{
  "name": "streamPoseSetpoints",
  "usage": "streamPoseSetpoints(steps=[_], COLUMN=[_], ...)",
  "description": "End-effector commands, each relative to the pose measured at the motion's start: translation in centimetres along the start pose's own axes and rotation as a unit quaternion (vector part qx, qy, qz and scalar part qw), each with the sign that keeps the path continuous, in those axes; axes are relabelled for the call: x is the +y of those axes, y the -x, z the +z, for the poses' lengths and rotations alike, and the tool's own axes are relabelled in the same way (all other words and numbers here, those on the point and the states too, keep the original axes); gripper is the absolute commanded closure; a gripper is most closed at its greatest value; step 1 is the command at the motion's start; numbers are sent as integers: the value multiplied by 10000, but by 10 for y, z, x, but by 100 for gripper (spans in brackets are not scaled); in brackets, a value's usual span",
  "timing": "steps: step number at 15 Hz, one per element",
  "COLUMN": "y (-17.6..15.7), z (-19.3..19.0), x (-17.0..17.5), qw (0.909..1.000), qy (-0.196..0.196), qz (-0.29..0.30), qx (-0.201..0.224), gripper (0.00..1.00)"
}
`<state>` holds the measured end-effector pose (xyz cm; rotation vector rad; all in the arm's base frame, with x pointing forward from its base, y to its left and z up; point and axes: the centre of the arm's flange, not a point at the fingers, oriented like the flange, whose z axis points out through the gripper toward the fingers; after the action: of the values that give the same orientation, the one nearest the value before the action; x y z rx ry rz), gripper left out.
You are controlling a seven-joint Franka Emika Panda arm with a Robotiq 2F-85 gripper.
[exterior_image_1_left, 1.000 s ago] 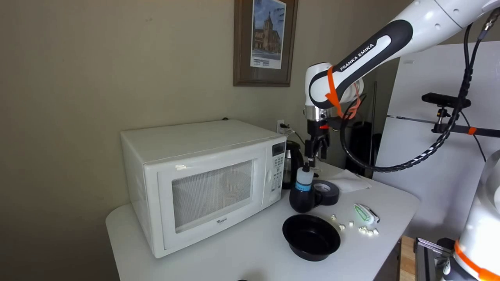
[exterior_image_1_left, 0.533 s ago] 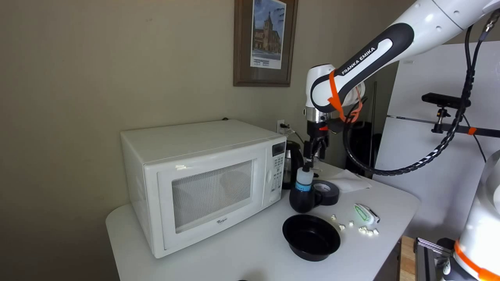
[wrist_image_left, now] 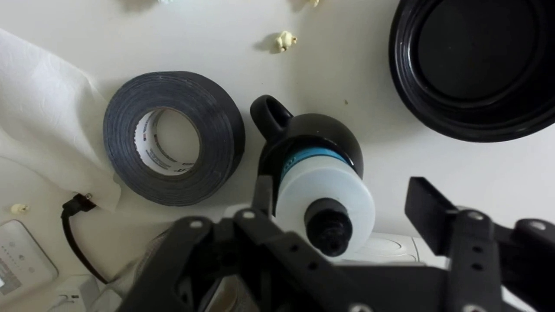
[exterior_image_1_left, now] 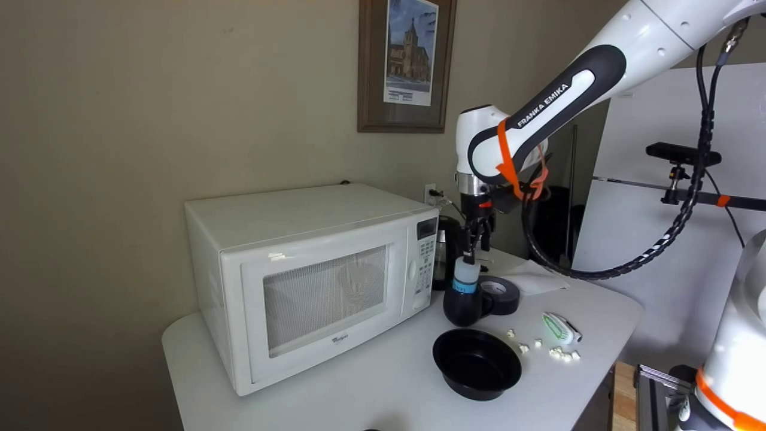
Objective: Put the bottle in the middle of the black tape
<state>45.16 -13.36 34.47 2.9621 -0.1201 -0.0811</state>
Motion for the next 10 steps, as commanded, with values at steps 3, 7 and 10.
streamPoseSetpoints(steps=[3, 7, 10], y=[-15, -26, -31], z=[9, 11, 13], x=[-4, -2, -5], qw=[10000, 9999, 9999], qy=[91, 85, 105], qz=[16, -3, -33], qx=[-24, -63, -85], gripper=[22, 21, 26])
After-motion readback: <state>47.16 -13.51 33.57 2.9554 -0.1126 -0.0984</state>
